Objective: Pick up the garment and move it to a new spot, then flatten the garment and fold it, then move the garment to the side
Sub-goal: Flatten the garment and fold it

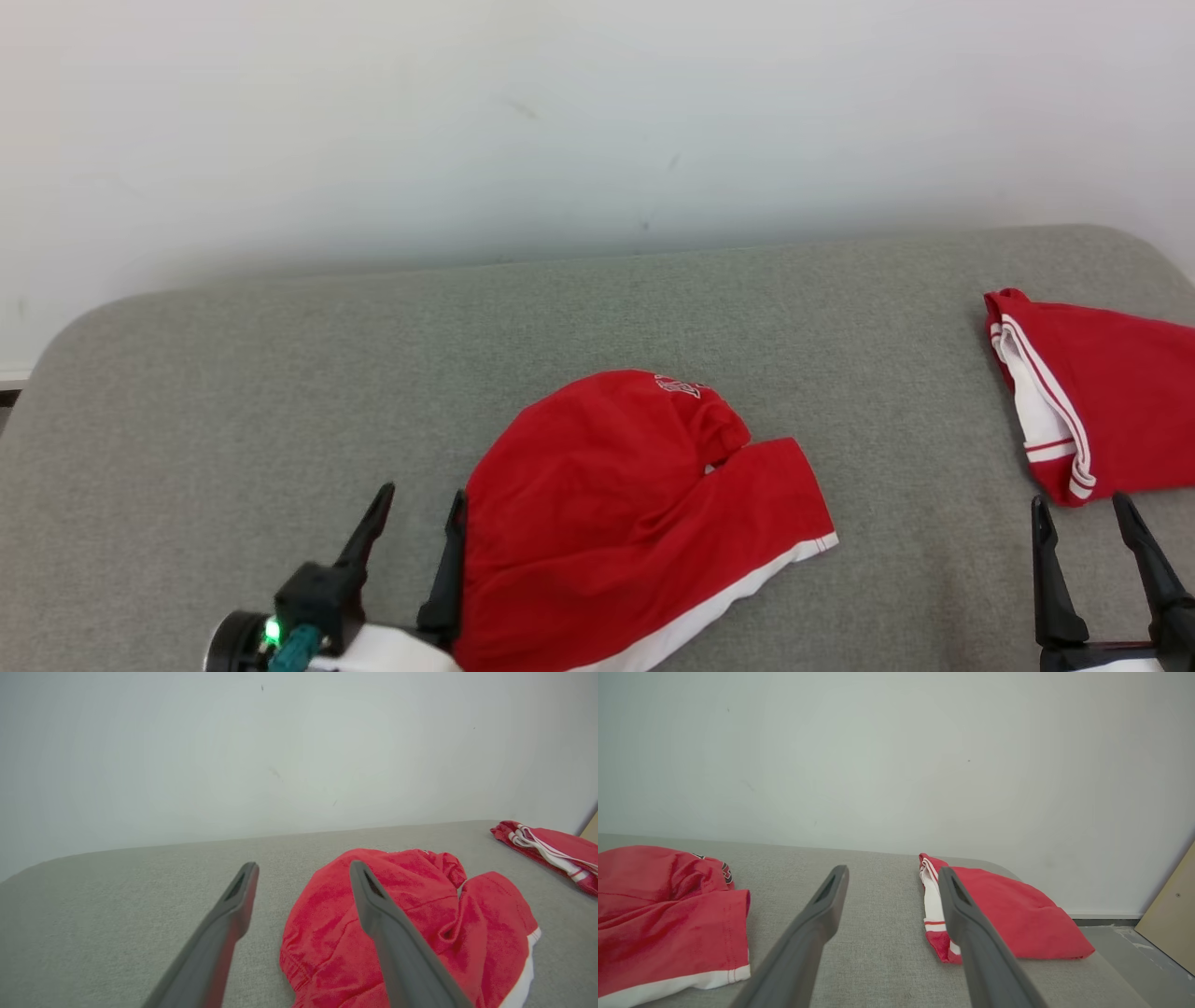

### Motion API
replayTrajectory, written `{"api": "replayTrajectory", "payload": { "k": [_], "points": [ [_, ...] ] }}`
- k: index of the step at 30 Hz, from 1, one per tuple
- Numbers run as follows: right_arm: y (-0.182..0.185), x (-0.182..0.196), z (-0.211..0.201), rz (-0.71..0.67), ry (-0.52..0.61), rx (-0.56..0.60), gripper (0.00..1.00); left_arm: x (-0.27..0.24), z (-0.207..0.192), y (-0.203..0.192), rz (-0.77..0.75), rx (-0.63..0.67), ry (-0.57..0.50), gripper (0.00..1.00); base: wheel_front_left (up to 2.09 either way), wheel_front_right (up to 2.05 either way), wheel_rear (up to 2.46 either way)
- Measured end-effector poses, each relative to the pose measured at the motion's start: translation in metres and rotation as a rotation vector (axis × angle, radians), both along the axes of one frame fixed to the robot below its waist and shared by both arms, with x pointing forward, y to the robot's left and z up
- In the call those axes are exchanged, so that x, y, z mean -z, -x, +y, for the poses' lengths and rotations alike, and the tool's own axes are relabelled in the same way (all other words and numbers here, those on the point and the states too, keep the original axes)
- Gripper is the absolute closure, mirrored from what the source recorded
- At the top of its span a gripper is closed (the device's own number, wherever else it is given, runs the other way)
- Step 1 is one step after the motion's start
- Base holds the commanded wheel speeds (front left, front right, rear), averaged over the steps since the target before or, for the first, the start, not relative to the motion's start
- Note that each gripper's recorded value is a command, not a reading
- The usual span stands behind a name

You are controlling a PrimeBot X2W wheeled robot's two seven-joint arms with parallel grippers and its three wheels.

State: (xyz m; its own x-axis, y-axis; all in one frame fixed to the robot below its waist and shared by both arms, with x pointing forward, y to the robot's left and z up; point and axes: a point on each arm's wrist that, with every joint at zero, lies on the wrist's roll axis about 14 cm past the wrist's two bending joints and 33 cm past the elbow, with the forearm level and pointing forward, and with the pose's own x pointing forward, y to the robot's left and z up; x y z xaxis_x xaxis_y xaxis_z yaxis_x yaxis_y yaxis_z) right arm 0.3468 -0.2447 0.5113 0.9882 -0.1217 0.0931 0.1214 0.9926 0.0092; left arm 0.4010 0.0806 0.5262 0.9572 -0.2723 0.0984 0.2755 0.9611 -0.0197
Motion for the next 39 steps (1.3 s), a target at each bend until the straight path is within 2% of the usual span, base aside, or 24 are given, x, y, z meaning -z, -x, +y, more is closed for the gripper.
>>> {"api": "replayTrajectory", "payload": {
  "k": [6,12,26,30,33,36,39],
  "points": [
    [-0.001,0.007,0.012,0.020,-0.002,-0.041,0.00,0.016,0.043,0.029,0.031,-0.135,-0.015,0.00,0.00,0.00,0.00],
    [0.003,0.021,0.023,0.063,-0.010,-0.074,0.00,0.028,0.064,0.052,0.053,-0.184,-0.032,0.00,0.00,0.00,0.00],
    [0.000,0.023,0.035,0.069,-0.011,-0.111,0.00,0.021,0.070,0.053,0.021,-0.187,-0.012,0.00,0.00,0.00,0.00],
    [-0.006,0.014,0.038,0.037,-0.051,-0.117,0.00,0.012,0.068,0.051,-0.002,-0.175,0.017,0.00,0.00,0.00,0.00],
    [-0.011,0.028,0.055,0.111,-0.066,-0.183,0.00,0.019,0.059,0.053,0.022,-0.132,0.028,0.00,0.00,0.00,0.00],
    [-0.014,0.045,0.080,0.237,-0.034,-0.303,0.00,0.043,0.050,0.060,0.146,-0.074,0.029,0.00,0.00,0.00,0.00],
    [-0.019,0.054,0.086,0.312,0.005,-0.360,0.00,0.052,0.042,0.064,0.229,-0.022,0.029,0.00,0.00,0.00,0.00]
  ]
}}
